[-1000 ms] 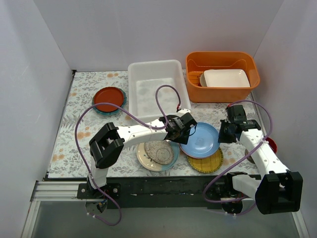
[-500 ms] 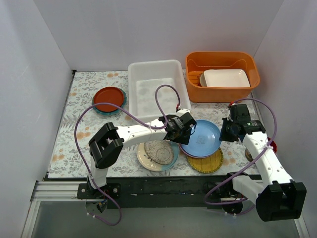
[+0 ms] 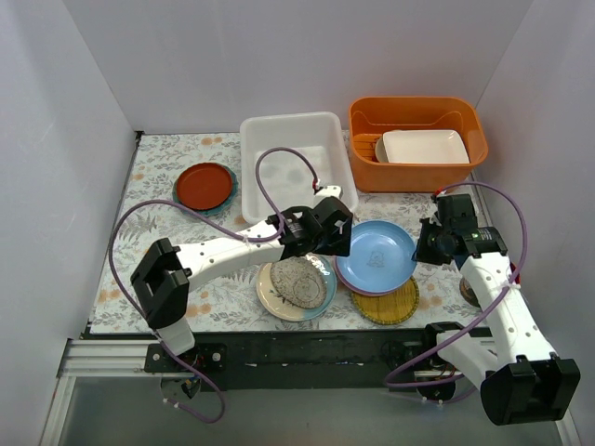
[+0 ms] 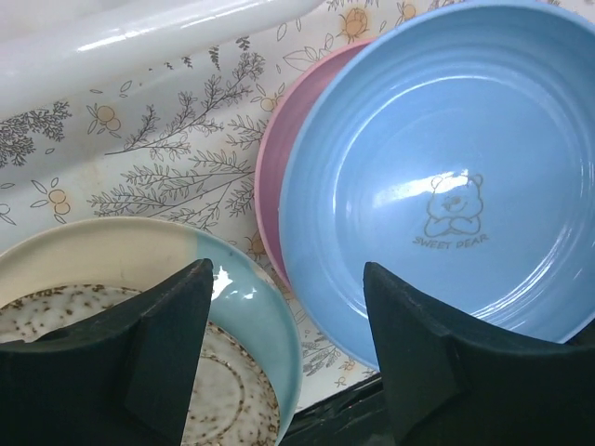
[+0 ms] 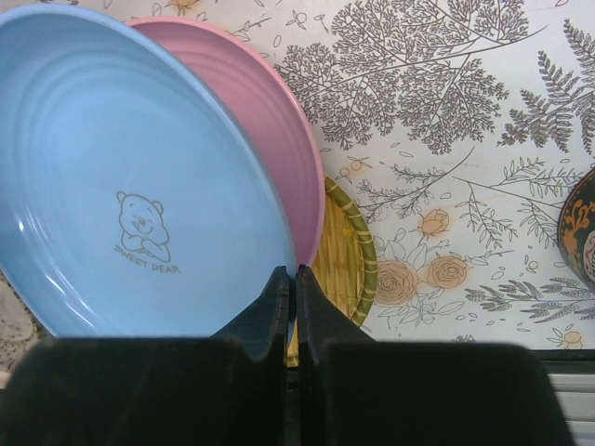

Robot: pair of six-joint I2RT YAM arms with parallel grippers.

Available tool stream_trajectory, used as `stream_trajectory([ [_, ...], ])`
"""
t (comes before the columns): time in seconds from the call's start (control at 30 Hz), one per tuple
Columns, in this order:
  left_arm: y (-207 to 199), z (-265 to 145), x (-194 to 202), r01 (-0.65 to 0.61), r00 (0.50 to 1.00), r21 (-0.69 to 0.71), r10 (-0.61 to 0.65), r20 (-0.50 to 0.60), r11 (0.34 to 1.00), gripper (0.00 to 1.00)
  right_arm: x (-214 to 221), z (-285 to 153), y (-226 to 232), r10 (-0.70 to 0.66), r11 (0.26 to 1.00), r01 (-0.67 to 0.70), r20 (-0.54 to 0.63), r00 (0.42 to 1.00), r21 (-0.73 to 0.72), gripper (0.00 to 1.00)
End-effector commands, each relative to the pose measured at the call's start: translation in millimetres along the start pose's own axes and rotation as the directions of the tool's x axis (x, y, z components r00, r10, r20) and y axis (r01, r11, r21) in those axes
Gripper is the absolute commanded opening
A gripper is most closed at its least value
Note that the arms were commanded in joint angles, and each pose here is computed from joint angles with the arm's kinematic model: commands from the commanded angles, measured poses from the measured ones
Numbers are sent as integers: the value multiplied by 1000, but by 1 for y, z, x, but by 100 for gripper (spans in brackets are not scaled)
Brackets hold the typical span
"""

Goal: Place the plates into the plastic bin on the countertop
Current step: Pick up the plate from the corner of the board, then place the plate in the plastic bin.

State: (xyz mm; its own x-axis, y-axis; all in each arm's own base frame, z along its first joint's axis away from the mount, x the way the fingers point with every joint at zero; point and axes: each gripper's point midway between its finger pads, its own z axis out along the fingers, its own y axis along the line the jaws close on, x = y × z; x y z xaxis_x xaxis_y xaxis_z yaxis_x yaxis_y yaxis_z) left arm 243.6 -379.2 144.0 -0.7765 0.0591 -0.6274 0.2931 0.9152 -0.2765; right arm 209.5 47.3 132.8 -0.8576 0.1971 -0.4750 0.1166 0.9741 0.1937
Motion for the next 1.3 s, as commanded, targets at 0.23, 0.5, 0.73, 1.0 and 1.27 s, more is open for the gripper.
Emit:
stream_trajectory([
  [0.23, 4, -25, -26, 120, 991, 136, -127, 45, 983, 65, -22, -27, 26, 13, 992, -3, 76, 997, -124, 1],
  [0.5, -2, -21, -19, 133, 990, 173, -138, 16, 976, 63, -22, -35, 43, 32, 975, -15, 72, 997, -223, 1],
  [0.73, -5, -19, -16, 140, 990, 196, -144, 2, 971, 57, -24, -41, 53, 41, 962, -18, 78, 996, -272, 1],
  [1.0, -4, -23, -18, 154, 987, 203, -161, 16, 967, 19, -23, -43, 58, 47, 954, -23, 71, 996, -299, 1],
  [1.27, -3, -37, -14, 196, 980, 218, -199, -5, 956, 0, -21, -40, 66, 64, 935, -39, 60, 996, -352, 1],
])
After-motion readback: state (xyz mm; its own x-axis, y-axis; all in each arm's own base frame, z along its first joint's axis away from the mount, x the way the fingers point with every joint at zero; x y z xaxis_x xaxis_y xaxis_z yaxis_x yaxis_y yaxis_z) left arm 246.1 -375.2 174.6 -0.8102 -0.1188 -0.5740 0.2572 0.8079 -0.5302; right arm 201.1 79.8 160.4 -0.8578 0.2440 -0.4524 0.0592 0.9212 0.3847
